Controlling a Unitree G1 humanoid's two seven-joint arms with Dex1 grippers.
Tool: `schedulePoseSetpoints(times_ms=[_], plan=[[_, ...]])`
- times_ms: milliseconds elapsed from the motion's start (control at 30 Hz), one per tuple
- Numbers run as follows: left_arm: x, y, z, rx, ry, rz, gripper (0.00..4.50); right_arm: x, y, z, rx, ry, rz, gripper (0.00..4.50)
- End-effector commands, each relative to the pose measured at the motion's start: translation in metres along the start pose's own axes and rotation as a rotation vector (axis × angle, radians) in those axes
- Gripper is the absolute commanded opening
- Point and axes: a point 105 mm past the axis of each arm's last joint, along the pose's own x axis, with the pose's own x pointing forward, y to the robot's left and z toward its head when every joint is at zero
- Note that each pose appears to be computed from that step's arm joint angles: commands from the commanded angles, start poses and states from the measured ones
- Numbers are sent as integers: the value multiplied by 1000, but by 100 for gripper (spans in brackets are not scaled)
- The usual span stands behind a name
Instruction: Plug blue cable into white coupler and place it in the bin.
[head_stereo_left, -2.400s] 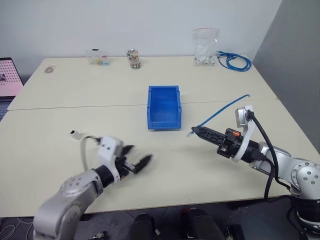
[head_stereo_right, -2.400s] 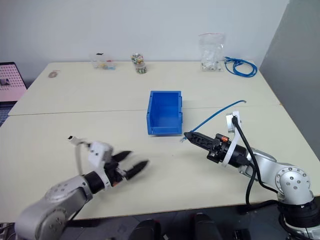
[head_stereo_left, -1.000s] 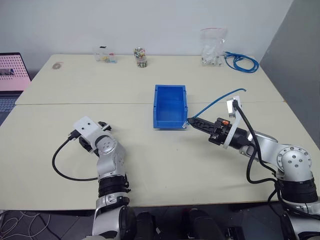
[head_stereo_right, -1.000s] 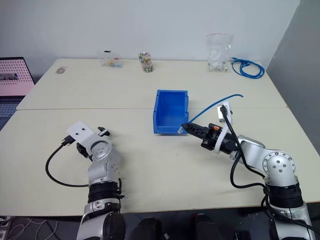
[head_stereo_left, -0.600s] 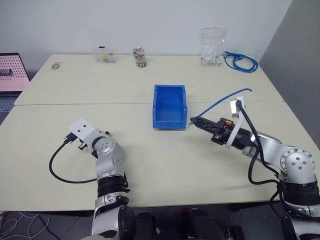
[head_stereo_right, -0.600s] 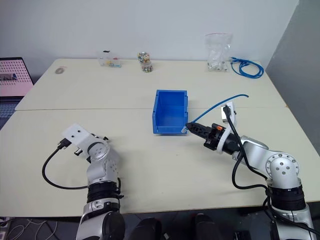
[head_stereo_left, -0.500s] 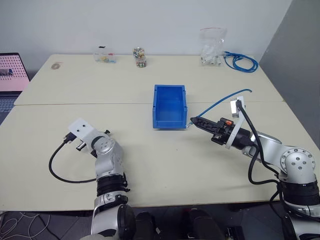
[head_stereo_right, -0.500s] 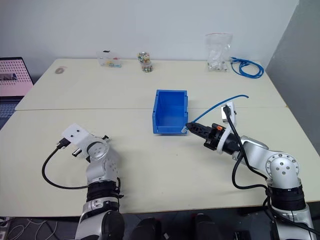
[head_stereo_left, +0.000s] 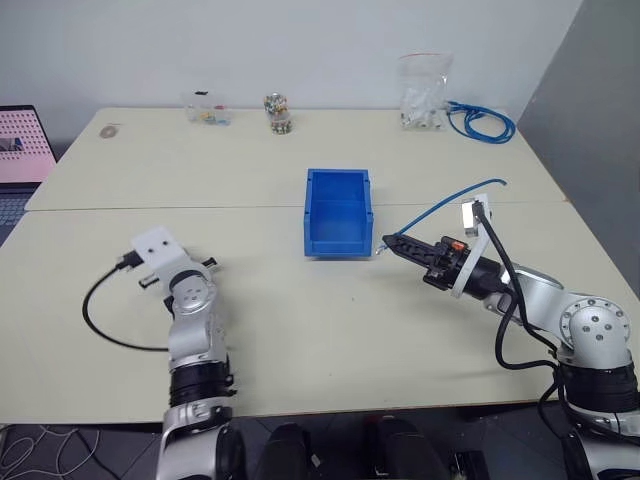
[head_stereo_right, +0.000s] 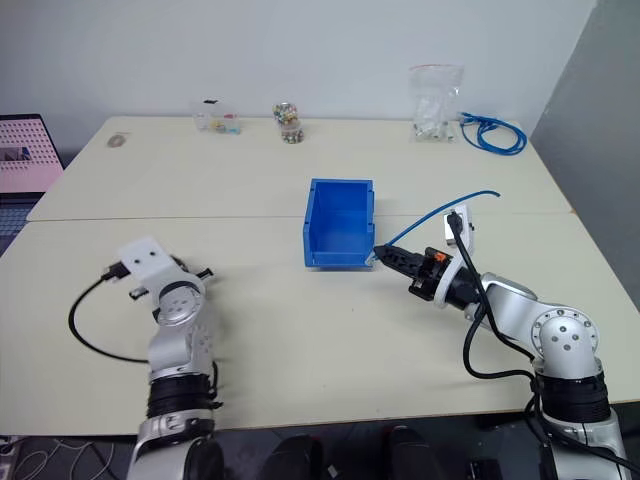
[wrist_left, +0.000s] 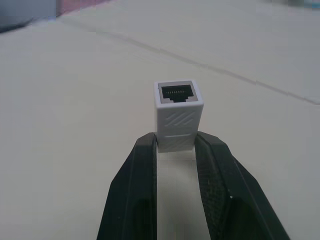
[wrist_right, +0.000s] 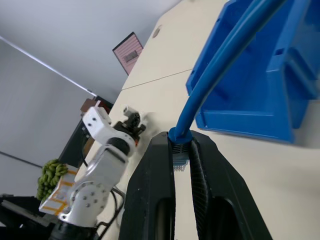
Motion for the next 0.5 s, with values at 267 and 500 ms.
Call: schedulePoseSetpoints(times_ms=[267, 500], plan=[[-152, -95, 27, 320, -87, -1554, 77, -20, 8, 9, -199, 22, -8, 15], [-163, -111, -8, 365, 41, -1902, 77, -23, 9, 5, -358, 104, 16, 15]])
